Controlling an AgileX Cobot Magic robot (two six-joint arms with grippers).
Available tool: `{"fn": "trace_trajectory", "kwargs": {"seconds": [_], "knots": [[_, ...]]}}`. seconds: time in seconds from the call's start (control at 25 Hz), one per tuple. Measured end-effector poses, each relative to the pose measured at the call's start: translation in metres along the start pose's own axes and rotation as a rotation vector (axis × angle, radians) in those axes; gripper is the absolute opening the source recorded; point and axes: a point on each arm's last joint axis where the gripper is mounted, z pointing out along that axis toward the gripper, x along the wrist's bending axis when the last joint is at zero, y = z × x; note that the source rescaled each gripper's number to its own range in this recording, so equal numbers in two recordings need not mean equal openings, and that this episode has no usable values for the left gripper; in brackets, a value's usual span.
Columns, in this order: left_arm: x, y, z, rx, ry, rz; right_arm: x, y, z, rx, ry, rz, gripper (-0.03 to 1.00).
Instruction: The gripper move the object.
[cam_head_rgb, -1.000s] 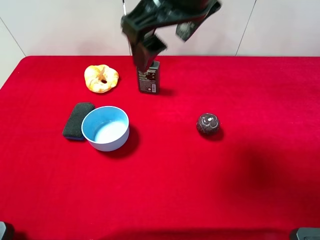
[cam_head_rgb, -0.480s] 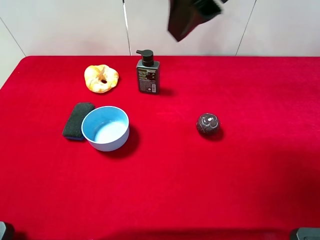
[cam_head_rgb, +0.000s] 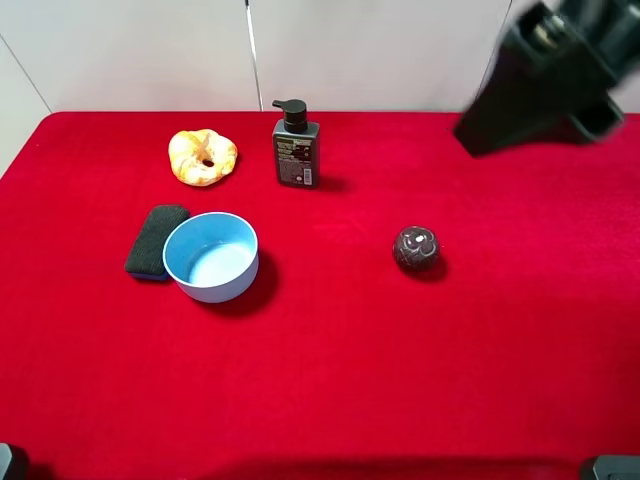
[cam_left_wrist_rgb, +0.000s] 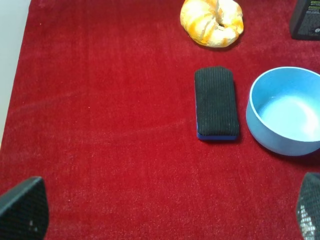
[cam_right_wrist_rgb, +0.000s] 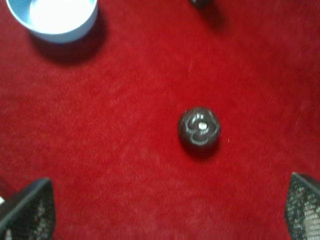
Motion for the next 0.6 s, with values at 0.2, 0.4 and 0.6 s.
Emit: {"fn": "trace_trajectory", "kwargs": {"seconds": [0.2, 0.4, 0.6], "knots": [[0.000, 0.000, 0.000, 0.000, 0.000, 0.000, -0.002, -0.024, -0.013, -0.034, 0.002, 0.034, 1.00], [0.000, 0.000, 0.000, 0.000, 0.000, 0.000, -0.006, -0.049, -0.033, -0.137, 0.008, 0.081, 1.00], [0.000, 0.000, 0.000, 0.000, 0.000, 0.000, -0.014, -0.075, -0.044, -0.226, -0.013, 0.152, 1.00]]}}
